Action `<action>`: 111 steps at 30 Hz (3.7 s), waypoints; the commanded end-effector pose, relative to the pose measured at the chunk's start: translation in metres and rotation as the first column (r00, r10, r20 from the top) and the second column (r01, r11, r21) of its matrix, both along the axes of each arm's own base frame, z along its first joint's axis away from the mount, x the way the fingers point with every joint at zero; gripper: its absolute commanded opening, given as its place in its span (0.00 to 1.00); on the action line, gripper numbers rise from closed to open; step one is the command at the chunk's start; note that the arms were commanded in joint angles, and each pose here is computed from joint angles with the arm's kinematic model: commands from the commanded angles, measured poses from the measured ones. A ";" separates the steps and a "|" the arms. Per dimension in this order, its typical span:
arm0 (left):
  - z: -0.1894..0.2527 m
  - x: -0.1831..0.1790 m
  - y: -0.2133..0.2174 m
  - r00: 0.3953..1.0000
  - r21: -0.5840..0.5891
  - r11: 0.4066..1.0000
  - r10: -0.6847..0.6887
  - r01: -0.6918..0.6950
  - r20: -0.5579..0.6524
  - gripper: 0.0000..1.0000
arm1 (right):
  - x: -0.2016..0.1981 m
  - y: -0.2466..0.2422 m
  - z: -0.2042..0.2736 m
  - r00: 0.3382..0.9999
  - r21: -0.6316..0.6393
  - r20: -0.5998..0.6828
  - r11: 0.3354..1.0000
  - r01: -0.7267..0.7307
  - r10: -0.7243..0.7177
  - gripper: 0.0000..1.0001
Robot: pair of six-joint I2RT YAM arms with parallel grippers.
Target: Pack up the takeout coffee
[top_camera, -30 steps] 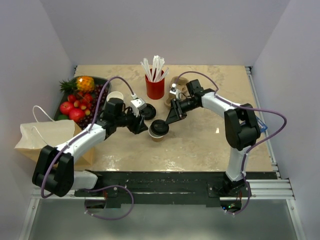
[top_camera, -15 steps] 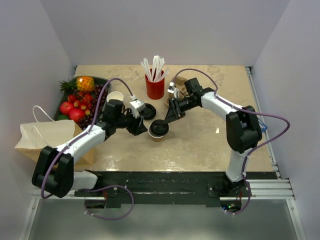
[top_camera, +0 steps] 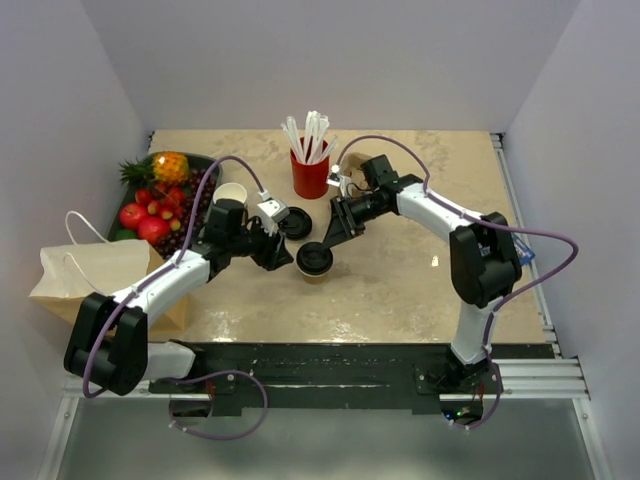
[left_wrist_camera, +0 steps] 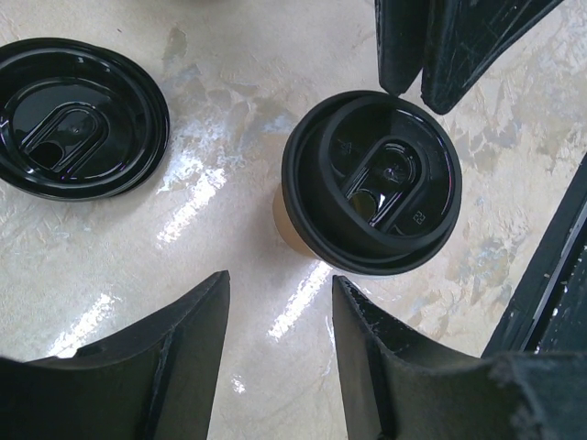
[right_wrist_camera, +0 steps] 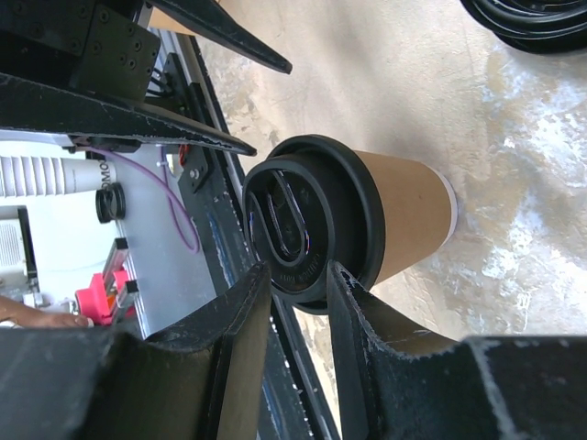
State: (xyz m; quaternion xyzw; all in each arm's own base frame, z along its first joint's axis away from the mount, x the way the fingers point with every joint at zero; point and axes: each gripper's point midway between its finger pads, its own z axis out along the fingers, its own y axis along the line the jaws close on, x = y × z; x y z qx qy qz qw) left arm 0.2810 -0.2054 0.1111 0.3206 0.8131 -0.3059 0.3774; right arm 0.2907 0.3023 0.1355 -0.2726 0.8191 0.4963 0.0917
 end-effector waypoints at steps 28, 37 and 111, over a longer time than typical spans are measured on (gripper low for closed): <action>0.006 -0.025 -0.007 0.970 -0.204 0.978 -0.003 -0.048 -0.244 0.56 | 0.019 -0.040 -0.005 0.994 -0.096 0.094 0.993 0.072 -0.063 0.52; -0.001 -0.023 -0.010 0.945 -0.260 0.965 -0.045 -0.044 -0.324 0.56 | 0.014 -0.036 -0.013 0.997 -0.077 0.049 0.995 0.059 -0.055 0.61; -0.058 -0.003 0.003 0.909 -0.148 0.983 0.036 -0.107 -0.416 0.50 | 0.003 -0.044 -0.094 0.998 -0.368 0.065 0.930 0.004 0.021 0.47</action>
